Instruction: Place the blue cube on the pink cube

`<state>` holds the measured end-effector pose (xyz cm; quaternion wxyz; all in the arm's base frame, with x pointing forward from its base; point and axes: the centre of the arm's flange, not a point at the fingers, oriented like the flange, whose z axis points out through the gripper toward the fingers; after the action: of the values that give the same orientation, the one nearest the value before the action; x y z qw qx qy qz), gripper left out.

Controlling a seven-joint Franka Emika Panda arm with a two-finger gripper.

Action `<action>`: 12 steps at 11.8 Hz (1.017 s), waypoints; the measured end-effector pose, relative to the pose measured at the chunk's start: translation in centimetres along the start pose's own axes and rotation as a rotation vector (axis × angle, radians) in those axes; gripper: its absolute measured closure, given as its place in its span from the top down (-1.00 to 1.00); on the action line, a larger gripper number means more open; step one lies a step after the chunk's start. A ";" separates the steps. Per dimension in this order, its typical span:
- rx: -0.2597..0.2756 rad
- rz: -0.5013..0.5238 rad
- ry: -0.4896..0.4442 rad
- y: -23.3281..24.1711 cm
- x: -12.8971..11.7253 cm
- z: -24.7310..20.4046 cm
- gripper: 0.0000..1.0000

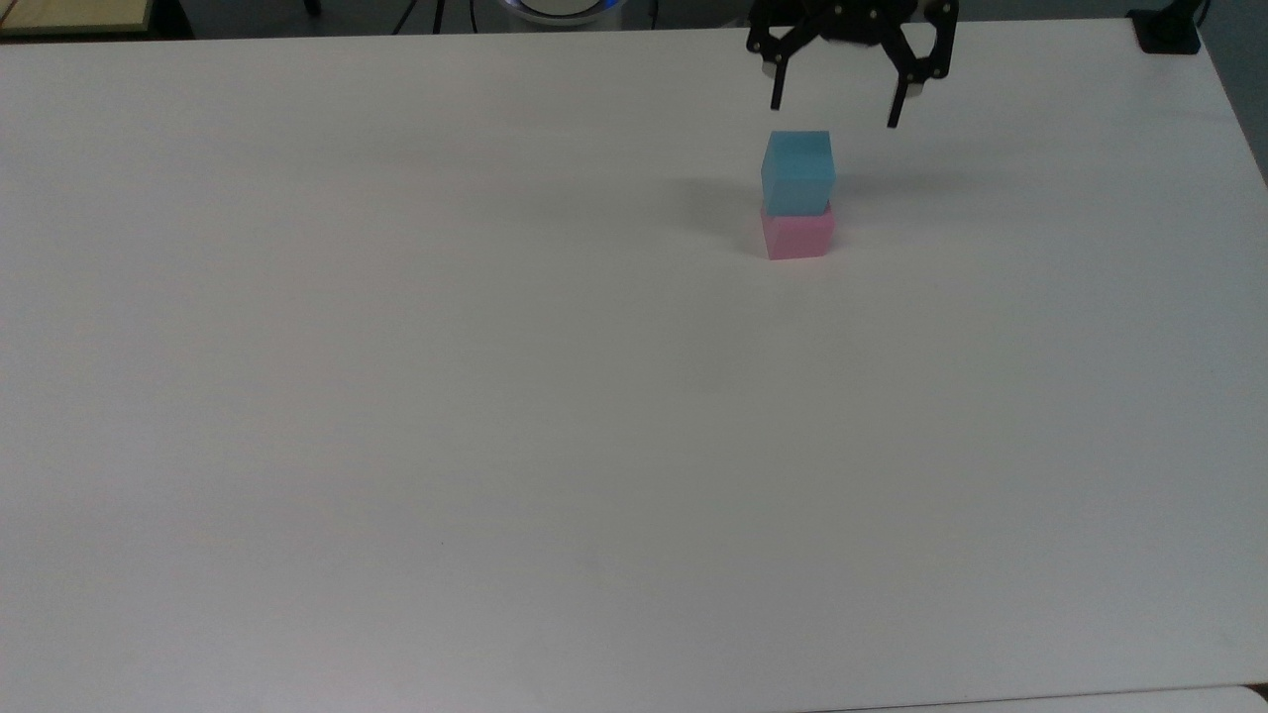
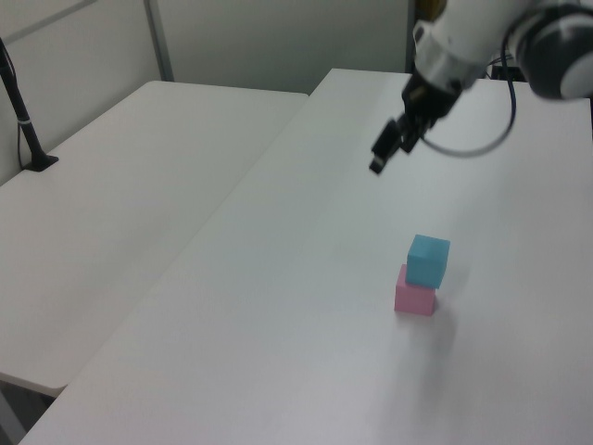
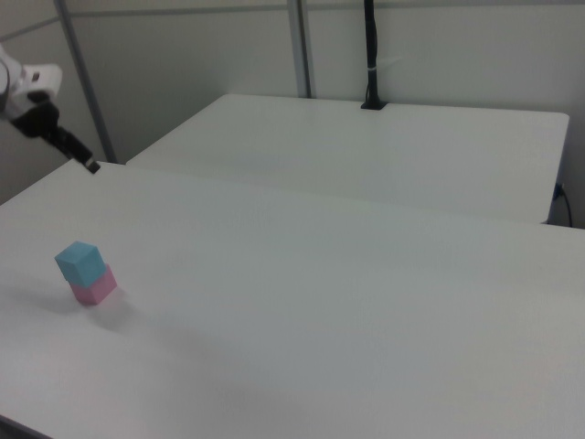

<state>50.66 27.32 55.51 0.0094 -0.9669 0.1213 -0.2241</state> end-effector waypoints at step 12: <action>-0.102 -0.309 -0.382 21.2 13.4 -1.2 1.00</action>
<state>56.96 3.59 60.82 -0.0512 -0.9980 -0.0206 -0.0297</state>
